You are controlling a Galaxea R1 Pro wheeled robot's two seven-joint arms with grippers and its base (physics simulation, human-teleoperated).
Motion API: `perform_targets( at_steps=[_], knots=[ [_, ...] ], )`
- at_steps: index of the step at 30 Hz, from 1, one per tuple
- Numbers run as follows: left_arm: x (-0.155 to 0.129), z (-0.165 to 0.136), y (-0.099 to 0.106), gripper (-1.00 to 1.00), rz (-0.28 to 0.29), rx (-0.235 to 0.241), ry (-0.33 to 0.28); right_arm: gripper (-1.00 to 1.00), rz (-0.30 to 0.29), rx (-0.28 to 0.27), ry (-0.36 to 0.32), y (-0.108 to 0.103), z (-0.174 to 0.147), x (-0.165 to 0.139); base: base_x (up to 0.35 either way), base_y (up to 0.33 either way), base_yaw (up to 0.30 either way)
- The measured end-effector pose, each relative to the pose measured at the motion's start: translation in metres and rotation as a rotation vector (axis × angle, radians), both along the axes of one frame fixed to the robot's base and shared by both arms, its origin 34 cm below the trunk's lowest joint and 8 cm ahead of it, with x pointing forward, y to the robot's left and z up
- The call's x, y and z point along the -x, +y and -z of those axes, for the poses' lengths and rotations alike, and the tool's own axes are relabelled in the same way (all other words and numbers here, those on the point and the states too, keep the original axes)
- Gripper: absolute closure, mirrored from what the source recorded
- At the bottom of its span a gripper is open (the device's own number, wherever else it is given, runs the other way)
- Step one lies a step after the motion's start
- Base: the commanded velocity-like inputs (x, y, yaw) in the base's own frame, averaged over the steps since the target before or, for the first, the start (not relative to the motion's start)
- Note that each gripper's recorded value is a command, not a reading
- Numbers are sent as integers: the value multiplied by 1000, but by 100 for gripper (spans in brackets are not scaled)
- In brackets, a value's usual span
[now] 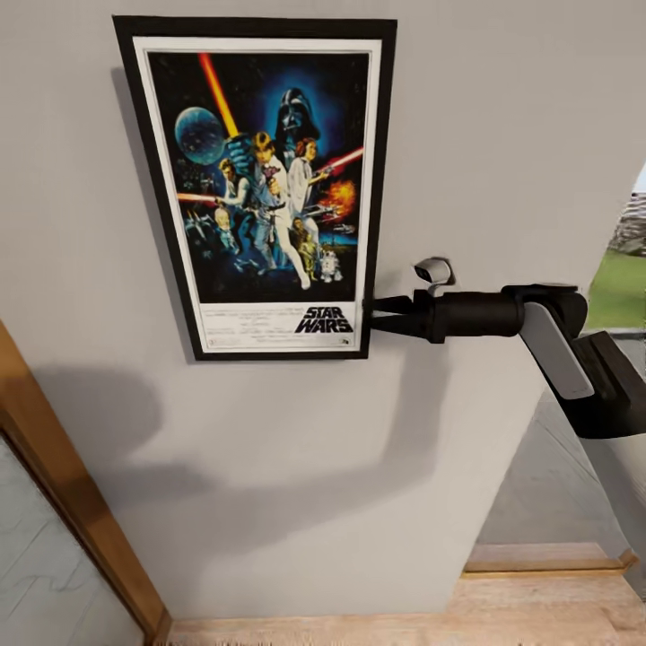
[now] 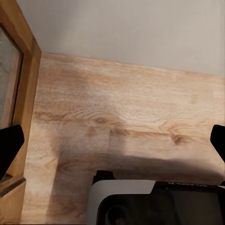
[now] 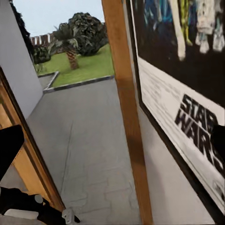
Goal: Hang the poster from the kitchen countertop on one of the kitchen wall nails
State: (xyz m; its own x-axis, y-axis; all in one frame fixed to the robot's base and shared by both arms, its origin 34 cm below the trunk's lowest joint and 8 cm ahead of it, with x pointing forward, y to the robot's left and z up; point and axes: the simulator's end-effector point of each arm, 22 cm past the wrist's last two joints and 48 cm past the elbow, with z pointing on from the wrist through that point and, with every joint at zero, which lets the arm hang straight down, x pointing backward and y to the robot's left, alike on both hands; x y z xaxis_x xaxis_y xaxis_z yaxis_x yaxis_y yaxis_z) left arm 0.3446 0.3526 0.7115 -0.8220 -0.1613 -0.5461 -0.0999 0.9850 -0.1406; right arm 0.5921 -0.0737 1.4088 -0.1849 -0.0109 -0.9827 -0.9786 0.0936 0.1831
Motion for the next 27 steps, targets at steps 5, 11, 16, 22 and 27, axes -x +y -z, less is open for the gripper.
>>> perform_targets(
  at_steps=[5, 11, 16, 22, 27],
  knots=[
    [0, 0, 0, -100, 0, 0, 0, -100, -5, 0, -3, 1, 0, 2, -332, 0, 0],
    [0, 0, 0, -100, 0, 0, 0, -100, -18, -24, -55, 4, 0, 8, -336, 0, 0],
    [0, 0, 0, -100, 0, 0, -1, -100, -44, 2, -14, 23, 86, 27, -242, 0, 0],
    [-1, -1, 0, -100, 1, 0, -3, -100, -22, 75, 24, 35, 212, 56, -36, 0, 0],
    [-1, -1, 0, -100, 0, 0, -3, -100, 41, 94, 90, 22, 312, 81, -4, 0, 0]
  ],
)
